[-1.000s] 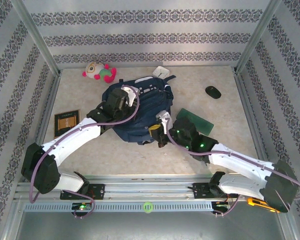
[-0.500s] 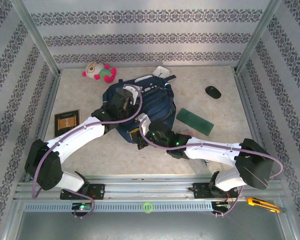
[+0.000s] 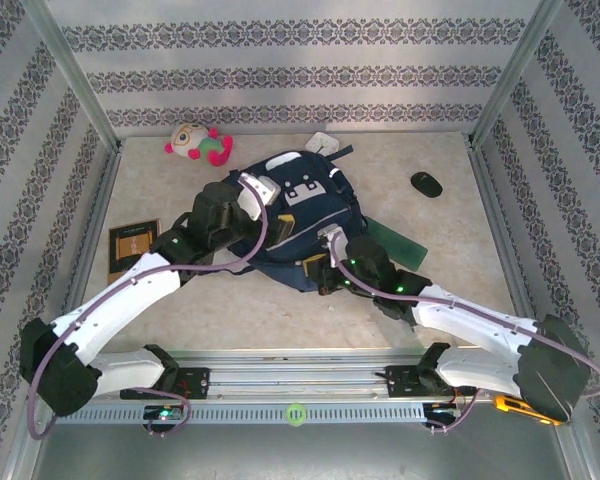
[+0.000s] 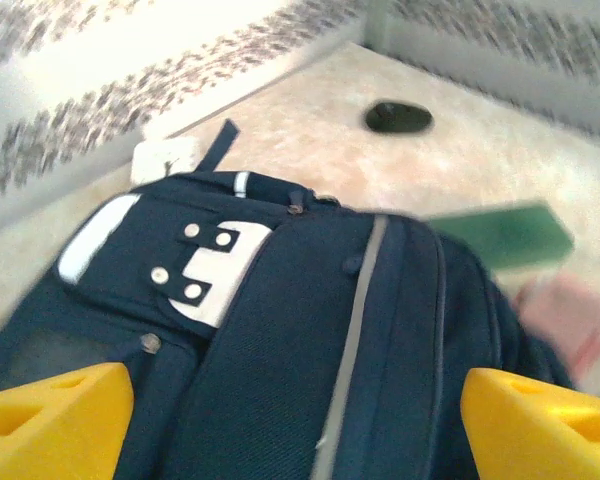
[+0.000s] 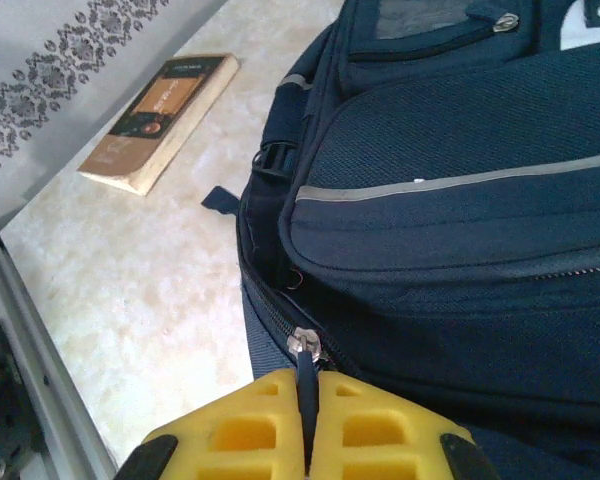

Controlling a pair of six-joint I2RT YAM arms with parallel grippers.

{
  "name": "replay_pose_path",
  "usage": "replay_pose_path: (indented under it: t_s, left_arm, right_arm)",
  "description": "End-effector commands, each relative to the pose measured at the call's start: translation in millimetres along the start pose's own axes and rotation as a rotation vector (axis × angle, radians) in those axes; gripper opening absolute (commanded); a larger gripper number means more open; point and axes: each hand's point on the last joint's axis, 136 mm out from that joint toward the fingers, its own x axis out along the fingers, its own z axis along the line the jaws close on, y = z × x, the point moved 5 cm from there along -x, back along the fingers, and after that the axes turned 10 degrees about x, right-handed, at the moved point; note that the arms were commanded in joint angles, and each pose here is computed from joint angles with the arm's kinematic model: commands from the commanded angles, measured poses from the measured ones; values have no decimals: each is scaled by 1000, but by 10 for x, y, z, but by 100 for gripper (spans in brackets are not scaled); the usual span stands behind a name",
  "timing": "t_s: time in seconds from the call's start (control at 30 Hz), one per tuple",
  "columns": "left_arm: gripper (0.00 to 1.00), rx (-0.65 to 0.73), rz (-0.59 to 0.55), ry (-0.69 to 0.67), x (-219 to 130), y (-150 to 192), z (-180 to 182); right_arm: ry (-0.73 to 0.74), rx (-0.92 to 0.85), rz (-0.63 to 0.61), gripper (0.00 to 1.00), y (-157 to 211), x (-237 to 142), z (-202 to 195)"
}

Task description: Pack the student bag

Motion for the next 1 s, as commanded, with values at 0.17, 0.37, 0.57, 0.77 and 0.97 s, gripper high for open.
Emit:
replay_pose_path:
  t_s: [0.17,0.37,0.57,0.77,0.97]
  left_arm:
    - [83,601,279,338,365,968,-145]
    - [92,689,194,394,728,1019,-185]
    - [94,715,184,407,996,1080,-169]
    - [49,676,76,372,1151,938,-159]
    - [0,558,36,363,978,759,-167]
  right_arm:
    - [-70,-20,-24,0,-62,-267,-91]
    - [-77,-33,-18,0,-51,-271,-85]
    - [-66,-41,-20,0,-54,-267,-100]
    - [-57,-32,-12,0,-18,-257,-128]
    - [-28,-20,-23,0,-22,-254,-172]
